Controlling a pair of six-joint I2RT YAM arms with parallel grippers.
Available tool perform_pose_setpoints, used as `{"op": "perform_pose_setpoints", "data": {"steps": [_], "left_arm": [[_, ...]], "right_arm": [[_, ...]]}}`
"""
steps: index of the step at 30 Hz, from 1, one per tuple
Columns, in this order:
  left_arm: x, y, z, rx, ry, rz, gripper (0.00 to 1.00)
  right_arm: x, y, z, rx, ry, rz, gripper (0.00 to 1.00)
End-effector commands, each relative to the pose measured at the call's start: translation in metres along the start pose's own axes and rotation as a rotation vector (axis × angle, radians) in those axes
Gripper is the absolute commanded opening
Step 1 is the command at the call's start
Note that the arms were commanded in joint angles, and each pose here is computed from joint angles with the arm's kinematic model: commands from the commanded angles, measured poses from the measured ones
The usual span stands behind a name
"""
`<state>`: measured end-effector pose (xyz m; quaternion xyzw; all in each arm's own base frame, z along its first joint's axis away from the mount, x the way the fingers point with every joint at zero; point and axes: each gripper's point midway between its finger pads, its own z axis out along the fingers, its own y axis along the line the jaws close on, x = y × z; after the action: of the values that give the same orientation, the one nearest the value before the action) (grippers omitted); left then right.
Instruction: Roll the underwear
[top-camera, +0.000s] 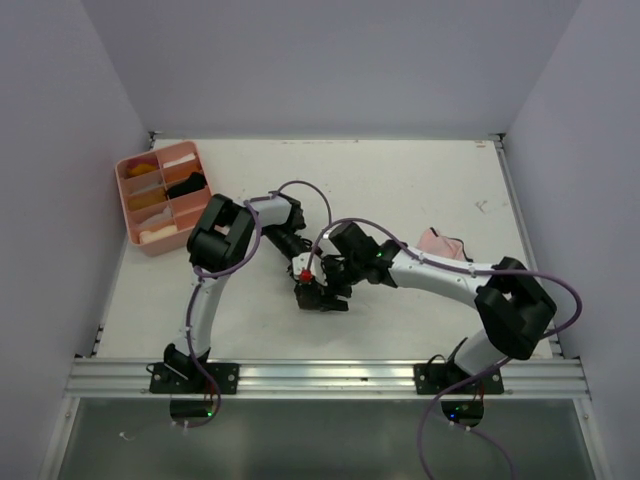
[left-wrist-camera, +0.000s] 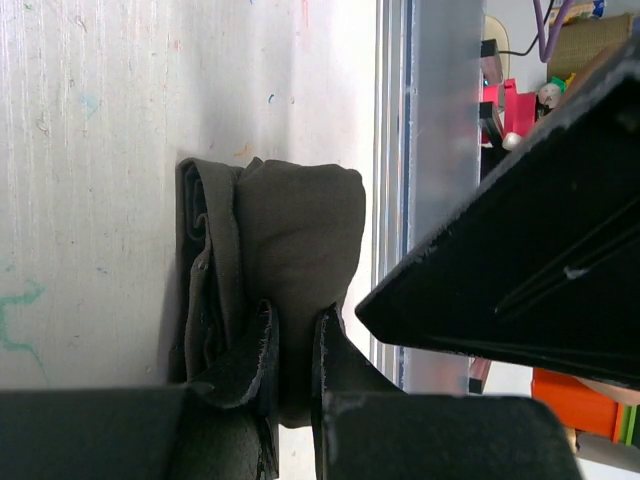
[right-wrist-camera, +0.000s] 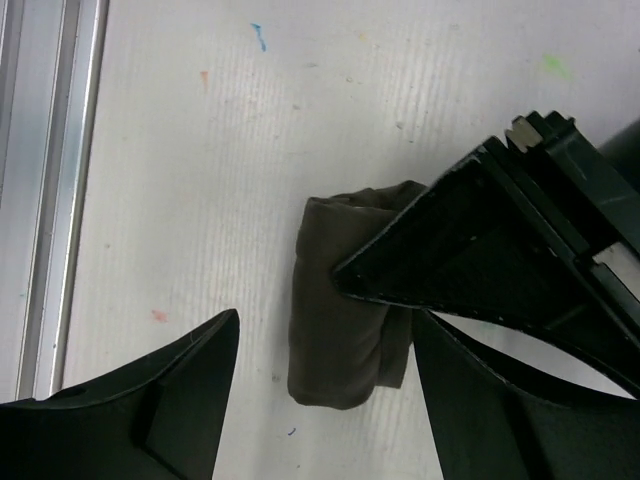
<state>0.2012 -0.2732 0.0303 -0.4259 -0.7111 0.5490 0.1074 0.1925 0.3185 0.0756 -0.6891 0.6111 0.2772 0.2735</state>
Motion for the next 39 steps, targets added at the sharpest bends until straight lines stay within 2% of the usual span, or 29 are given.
{"op": "perform_pose_setpoints", "data": {"steps": [1,8,13,16,17,22,23,25,26,28,30,31,35,36,38,39], "left_arm": [[0.046,0.077,-0.004,-0.197,0.216,0.095,0.0],[0.045,0.074,-0.005,-0.174,0.2,0.09,0.0],[0.044,0.074,-0.006,-0.173,0.192,0.086,0.0],[0.043,0.073,-0.009,-0.172,0.185,0.085,0.01],[0.043,0.073,-0.009,-0.172,0.184,0.084,0.01],[0.04,0.071,-0.016,-0.182,0.157,0.085,0.02],[0.04,0.07,-0.016,-0.181,0.152,0.082,0.06],[0.035,0.068,-0.024,-0.194,0.116,0.087,0.17],[0.032,0.07,-0.027,-0.205,0.088,0.096,0.28],[0.016,0.067,-0.049,-0.273,0.004,0.104,0.36],[-0.007,0.063,-0.077,-0.367,-0.093,0.19,0.46],[-0.013,0.063,-0.098,-0.416,-0.159,0.17,0.49],[-0.051,0.039,-0.186,-0.65,-0.408,0.309,0.6],[-0.059,0.017,-0.212,-0.728,-0.465,0.357,0.62],[-0.05,0.01,-0.245,-0.862,-0.496,0.402,0.66],[-0.05,-0.012,-0.258,-0.932,-0.5,0.469,0.66]], "right_arm": [[0.004,0.008,0.002,-0.013,0.014,-0.041,0.74],[0.023,-0.004,0.013,0.076,0.06,-0.054,0.75],[0.022,-0.008,0.017,0.092,0.062,-0.052,0.71],[0.024,-0.009,0.025,0.065,0.085,-0.034,0.61],[0.028,-0.006,0.029,0.044,0.095,-0.021,0.51],[0.028,-0.004,0.04,-0.017,0.114,0.042,0.26],[0.029,-0.002,0.043,-0.028,0.115,0.05,0.18],[0.033,0.003,0.048,-0.067,0.124,0.082,0.1],[0.035,0.005,0.05,-0.081,0.131,0.094,0.04],[0.04,0.01,0.055,-0.134,0.153,0.134,0.0],[0.042,0.012,0.057,-0.163,0.164,0.16,0.0],[0.045,0.012,0.06,-0.185,0.177,0.182,0.0],[0.046,0.01,0.064,-0.25,0.188,0.268,0.0],[0.04,0.005,0.065,-0.257,0.176,0.281,0.0],[0.044,0.008,0.068,-0.307,0.179,0.345,0.0],[0.043,0.007,0.068,-0.324,0.176,0.367,0.0]]}}
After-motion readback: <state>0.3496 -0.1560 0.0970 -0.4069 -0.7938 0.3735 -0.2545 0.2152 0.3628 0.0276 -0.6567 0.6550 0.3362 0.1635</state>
